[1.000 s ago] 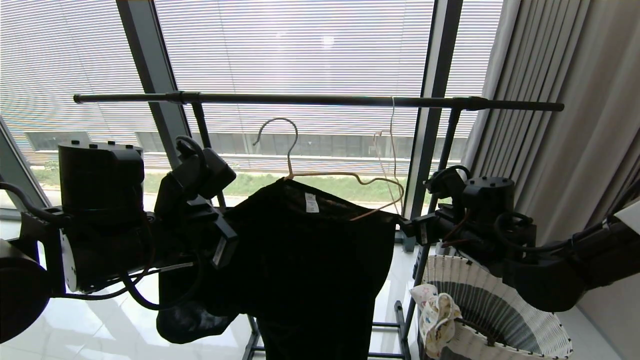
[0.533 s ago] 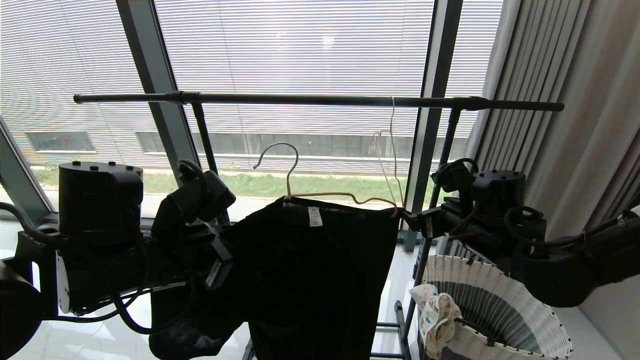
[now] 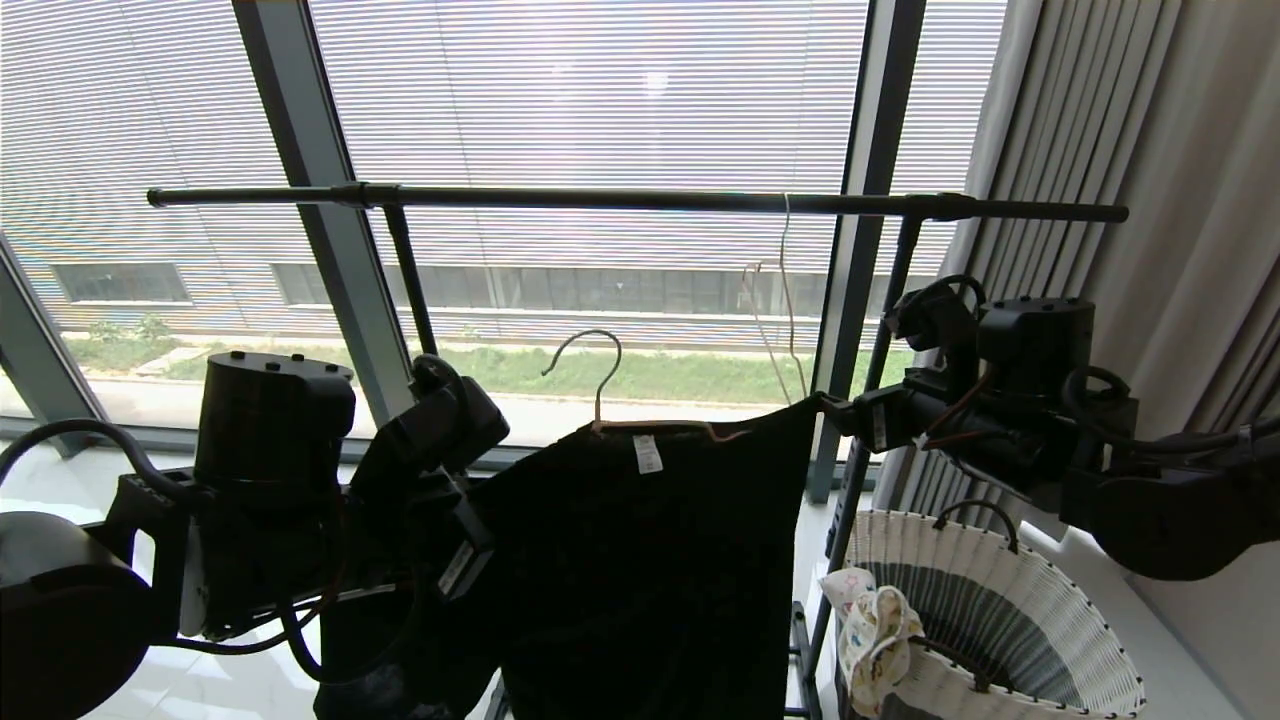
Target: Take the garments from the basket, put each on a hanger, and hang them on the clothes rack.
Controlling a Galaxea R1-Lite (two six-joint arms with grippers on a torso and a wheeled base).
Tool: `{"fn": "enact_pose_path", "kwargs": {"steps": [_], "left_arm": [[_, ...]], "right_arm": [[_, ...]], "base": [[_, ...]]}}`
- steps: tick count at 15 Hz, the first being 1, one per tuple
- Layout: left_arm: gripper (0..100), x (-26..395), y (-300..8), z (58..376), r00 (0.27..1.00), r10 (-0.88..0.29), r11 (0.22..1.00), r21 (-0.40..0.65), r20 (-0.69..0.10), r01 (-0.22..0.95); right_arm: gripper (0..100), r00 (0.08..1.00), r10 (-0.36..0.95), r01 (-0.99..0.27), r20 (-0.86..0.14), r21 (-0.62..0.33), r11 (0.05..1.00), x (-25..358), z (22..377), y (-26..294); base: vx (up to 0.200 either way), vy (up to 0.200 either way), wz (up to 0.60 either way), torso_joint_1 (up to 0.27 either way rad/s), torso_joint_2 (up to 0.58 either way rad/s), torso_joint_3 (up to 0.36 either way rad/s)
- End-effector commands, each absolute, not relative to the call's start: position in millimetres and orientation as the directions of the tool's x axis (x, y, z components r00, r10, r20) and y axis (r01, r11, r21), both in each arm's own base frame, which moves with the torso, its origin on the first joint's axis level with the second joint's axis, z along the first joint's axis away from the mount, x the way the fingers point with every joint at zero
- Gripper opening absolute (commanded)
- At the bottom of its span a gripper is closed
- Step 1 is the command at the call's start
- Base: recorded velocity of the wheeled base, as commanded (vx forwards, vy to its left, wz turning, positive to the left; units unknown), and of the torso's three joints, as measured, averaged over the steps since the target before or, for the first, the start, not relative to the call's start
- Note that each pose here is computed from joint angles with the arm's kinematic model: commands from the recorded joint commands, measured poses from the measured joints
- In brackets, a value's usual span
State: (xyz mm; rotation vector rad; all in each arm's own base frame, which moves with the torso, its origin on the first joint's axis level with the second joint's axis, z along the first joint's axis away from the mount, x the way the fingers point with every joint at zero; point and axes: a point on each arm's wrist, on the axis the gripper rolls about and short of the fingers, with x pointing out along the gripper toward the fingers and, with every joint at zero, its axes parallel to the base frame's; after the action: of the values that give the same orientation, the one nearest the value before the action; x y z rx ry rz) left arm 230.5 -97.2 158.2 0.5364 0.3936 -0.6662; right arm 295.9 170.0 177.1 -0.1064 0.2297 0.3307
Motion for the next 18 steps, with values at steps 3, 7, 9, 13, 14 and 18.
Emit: {"fn": "enact_pose_path", "kwargs": {"steps": [3, 7, 9, 13, 14, 18], "left_arm": [[0, 245.3, -103.0, 142.0, 0.726, -0.401, 0.679, 0.351, -0.559, 0.645], [0, 247.6, -104.6, 142.6, 0.724, -0.408, 0.681, 0.342, -0.557, 0.647], [0, 247.8, -105.7, 146.2, 0.710, -0.450, 0.668, 0.323, -0.542, 0.670], [0, 246.2, -107.7, 155.1, 0.687, -0.520, 0.654, 0.281, -0.507, 0.702], [0, 245.2, -112.5, 157.9, 0.675, -0.546, 0.637, 0.278, -0.496, 0.720], [0, 240.4, -122.6, 164.0, 0.668, -0.580, 0.583, 0.334, -0.467, 0.740]], "right_arm": [[100, 0.914, 0.369, -0.382, -0.169, -0.045, 0.923, 279.3, 220.6, 165.0], [100, 0.802, 0.545, -0.583, -0.243, -0.120, 0.804, 242.5, 239.9, 146.3], [100, 0.760, 0.590, -0.634, -0.272, -0.113, 0.765, 239.2, 240.5, 145.9], [100, 0.717, 0.635, -0.693, -0.287, -0.204, 0.691, 238.6, 239.9, 147.6], [100, 0.646, 0.687, -0.763, -0.333, -0.235, 0.603, 234.6, 243.9, 149.7], [100, 0.390, 0.795, -0.921, -0.464, -0.202, 0.334, 220.8, 250.3, 182.8]], "base": [[0.000, 0.000, 0.00, 0.000, 0.00, 0.000], [0.000, 0.000, 0.00, 0.000, 0.00, 0.000], [0.000, 0.000, 0.00, 0.000, 0.00, 0.000], [0.000, 0.000, 0.00, 0.000, 0.00, 0.000], [0.000, 0.000, 0.00, 0.000, 0.00, 0.000], [0.000, 0.000, 0.00, 0.000, 0.00, 0.000]]}}
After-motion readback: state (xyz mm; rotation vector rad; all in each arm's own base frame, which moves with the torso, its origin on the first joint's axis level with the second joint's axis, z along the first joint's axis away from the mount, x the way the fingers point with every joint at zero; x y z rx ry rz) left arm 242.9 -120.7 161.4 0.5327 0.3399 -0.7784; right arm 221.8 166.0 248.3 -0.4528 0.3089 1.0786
